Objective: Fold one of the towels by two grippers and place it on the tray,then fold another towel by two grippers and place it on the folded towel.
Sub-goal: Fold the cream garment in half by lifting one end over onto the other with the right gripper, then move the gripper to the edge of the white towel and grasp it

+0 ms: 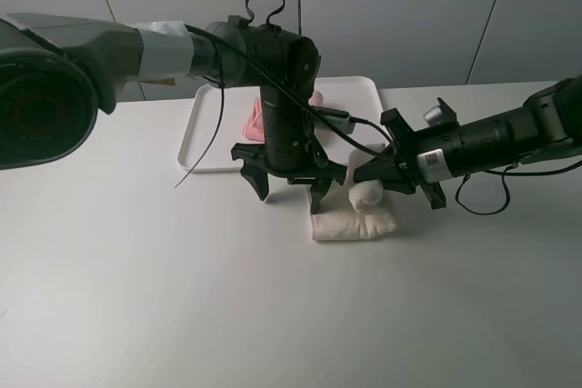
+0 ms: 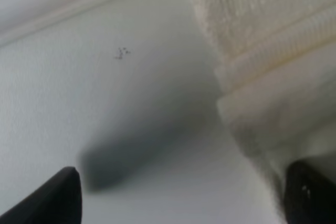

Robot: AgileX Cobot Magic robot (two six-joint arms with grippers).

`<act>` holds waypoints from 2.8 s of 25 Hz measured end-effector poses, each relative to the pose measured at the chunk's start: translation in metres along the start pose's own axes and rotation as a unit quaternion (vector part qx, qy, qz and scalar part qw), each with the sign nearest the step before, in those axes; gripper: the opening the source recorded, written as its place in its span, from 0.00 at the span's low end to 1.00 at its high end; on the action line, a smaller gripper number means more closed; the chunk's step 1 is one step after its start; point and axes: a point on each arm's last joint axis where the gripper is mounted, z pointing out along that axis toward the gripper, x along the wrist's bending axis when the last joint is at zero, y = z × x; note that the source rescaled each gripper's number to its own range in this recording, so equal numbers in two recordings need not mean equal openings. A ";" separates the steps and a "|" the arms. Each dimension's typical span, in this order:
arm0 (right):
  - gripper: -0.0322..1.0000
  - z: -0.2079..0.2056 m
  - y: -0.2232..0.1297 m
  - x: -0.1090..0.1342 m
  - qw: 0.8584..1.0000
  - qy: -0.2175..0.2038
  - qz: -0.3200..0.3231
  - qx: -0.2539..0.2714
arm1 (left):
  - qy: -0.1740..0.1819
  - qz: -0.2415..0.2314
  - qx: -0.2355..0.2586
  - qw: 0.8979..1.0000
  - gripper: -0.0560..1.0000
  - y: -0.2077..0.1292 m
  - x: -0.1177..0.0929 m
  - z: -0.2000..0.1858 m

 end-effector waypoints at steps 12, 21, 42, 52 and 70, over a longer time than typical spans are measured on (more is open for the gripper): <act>0.10 0.002 -0.001 -0.002 1.000 0.016 0.000 0.000 | 0.000 0.001 0.000 1.000 0.99 0.000 0.000 0.000; 0.10 0.002 -0.001 -0.001 1.000 0.017 0.002 -0.001 | -0.033 0.014 0.024 0.999 0.99 0.001 0.009 0.000; 0.17 0.002 0.000 -0.001 1.000 0.019 0.002 -0.009 | -0.100 0.021 -0.109 0.989 0.99 0.040 0.034 -0.091; 0.58 0.008 -0.002 0.014 0.997 0.076 0.006 -0.012 | -0.100 0.026 -0.112 0.988 0.99 0.041 0.037 -0.093; 0.58 -0.019 0.018 -0.016 0.998 -0.047 -0.025 0.012 | -0.108 0.018 -0.112 0.988 0.99 0.045 0.054 -0.093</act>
